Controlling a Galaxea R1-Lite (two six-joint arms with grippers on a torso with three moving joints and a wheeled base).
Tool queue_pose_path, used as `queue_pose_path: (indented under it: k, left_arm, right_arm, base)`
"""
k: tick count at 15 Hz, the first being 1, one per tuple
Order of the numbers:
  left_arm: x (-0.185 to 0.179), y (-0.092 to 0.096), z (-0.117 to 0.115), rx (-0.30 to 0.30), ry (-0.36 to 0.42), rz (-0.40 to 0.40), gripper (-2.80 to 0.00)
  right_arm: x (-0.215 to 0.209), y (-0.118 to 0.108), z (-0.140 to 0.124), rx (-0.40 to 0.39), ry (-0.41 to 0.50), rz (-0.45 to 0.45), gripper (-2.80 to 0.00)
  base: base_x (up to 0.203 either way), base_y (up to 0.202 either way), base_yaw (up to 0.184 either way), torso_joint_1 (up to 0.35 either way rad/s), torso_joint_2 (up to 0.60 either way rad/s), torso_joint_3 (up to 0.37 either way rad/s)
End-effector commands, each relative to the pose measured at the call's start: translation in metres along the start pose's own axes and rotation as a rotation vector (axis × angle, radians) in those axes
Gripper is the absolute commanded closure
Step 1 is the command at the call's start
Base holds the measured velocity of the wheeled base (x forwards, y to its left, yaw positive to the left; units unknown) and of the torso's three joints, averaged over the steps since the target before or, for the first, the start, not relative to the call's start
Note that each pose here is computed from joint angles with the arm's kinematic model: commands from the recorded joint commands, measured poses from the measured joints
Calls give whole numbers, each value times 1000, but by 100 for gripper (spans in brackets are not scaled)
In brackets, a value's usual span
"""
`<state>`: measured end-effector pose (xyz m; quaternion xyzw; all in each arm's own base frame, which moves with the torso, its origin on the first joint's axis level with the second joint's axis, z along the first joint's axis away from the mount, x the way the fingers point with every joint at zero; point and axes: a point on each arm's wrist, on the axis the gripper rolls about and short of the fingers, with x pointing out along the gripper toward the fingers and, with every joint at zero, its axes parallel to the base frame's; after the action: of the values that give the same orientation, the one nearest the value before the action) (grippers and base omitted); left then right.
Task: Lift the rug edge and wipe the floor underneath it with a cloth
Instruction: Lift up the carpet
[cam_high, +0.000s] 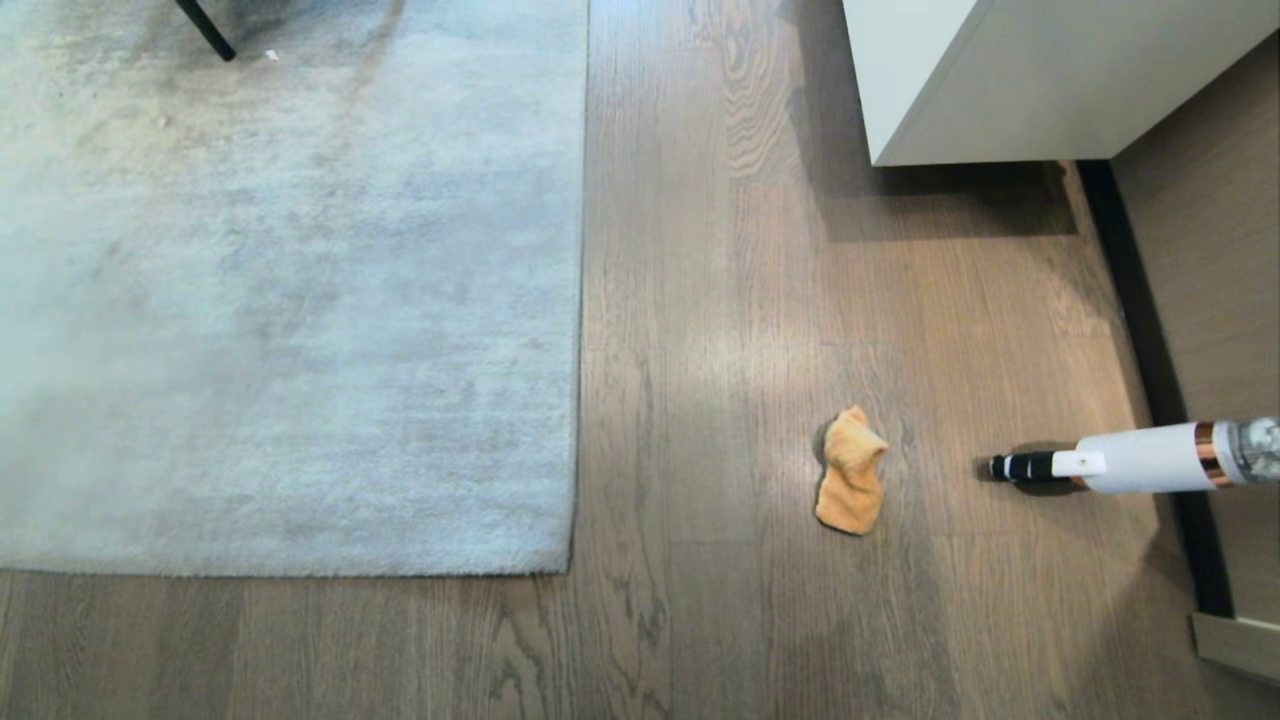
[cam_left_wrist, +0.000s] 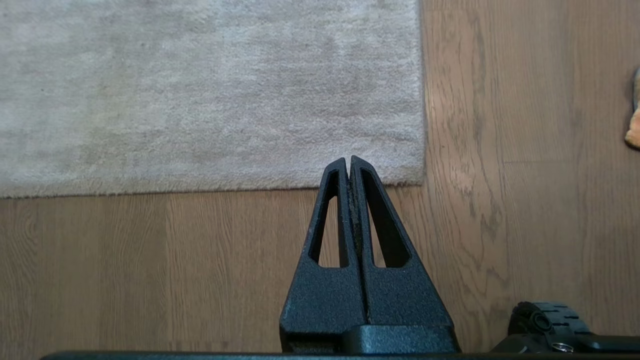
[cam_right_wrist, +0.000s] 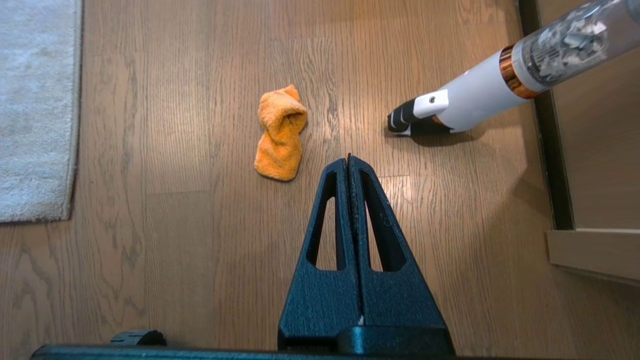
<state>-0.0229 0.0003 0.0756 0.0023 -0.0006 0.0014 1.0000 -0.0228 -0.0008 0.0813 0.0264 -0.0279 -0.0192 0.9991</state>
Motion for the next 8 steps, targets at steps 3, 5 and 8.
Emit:
queue_pose_path:
  k: [3,5,8]
  left_arm:
    - [0,0,0,0,1,0,0]
    - [0,0,0,0,1,0,0]
    - [0,0,0,-2,1,0,0]
  right_arm:
    - [0,0,0,0,0,0,0]
    - [0,0,0,0,0,0,0]
    - [0,0,0,0,0,0,0]
  base:
    - [0,0,0,4,4,-197]
    - [0,0,0,1,4,-202]
    - [0,0,0,2,1,-196]
